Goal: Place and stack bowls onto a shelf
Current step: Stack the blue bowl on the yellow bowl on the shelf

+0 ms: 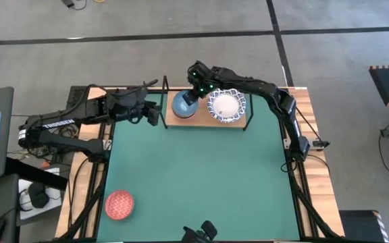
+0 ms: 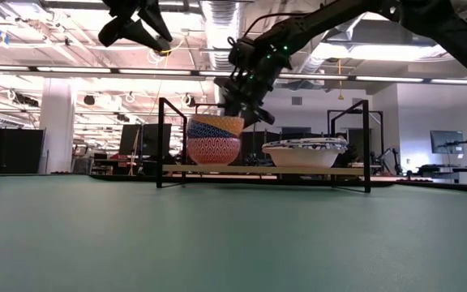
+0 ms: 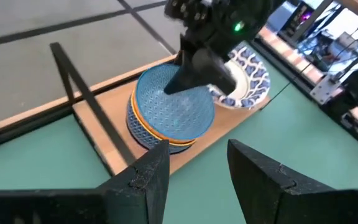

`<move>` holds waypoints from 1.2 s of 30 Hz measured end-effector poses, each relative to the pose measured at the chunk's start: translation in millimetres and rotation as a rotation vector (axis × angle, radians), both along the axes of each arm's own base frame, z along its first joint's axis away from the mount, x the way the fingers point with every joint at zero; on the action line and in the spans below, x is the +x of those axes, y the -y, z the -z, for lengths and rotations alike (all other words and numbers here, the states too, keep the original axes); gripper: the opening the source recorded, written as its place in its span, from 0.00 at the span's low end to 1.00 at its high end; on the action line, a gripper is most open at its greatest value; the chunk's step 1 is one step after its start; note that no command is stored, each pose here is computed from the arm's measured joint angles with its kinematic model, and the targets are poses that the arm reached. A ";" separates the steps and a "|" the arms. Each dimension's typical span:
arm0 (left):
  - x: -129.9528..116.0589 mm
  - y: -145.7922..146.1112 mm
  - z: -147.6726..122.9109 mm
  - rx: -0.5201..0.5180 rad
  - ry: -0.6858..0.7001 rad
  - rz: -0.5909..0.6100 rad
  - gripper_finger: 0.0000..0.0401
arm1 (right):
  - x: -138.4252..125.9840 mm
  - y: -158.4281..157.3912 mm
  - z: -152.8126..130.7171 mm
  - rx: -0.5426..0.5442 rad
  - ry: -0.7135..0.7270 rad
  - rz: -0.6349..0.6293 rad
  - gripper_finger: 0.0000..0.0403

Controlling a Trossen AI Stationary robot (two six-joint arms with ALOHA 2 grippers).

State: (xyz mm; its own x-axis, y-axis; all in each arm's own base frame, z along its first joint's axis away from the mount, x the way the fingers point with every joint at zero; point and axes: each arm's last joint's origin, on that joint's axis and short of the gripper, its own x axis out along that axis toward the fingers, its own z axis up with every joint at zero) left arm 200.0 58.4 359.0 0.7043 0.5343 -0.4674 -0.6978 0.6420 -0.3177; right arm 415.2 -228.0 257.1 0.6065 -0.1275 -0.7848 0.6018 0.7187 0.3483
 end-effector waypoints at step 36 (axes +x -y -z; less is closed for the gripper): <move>-29.6 39.7 58.7 -0.327 -0.280 0.096 0.36 | -14.8 -7.1 -8.9 -0.048 -0.016 -0.135 0.53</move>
State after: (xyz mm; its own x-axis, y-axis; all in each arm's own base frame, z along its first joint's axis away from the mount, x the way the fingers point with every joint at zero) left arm 170.4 18.7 300.3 0.5658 0.2649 -0.7808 -0.7281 0.6049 -0.3225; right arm 400.4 -220.9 266.0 0.6077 -0.0831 -0.7898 0.5040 0.8089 0.3027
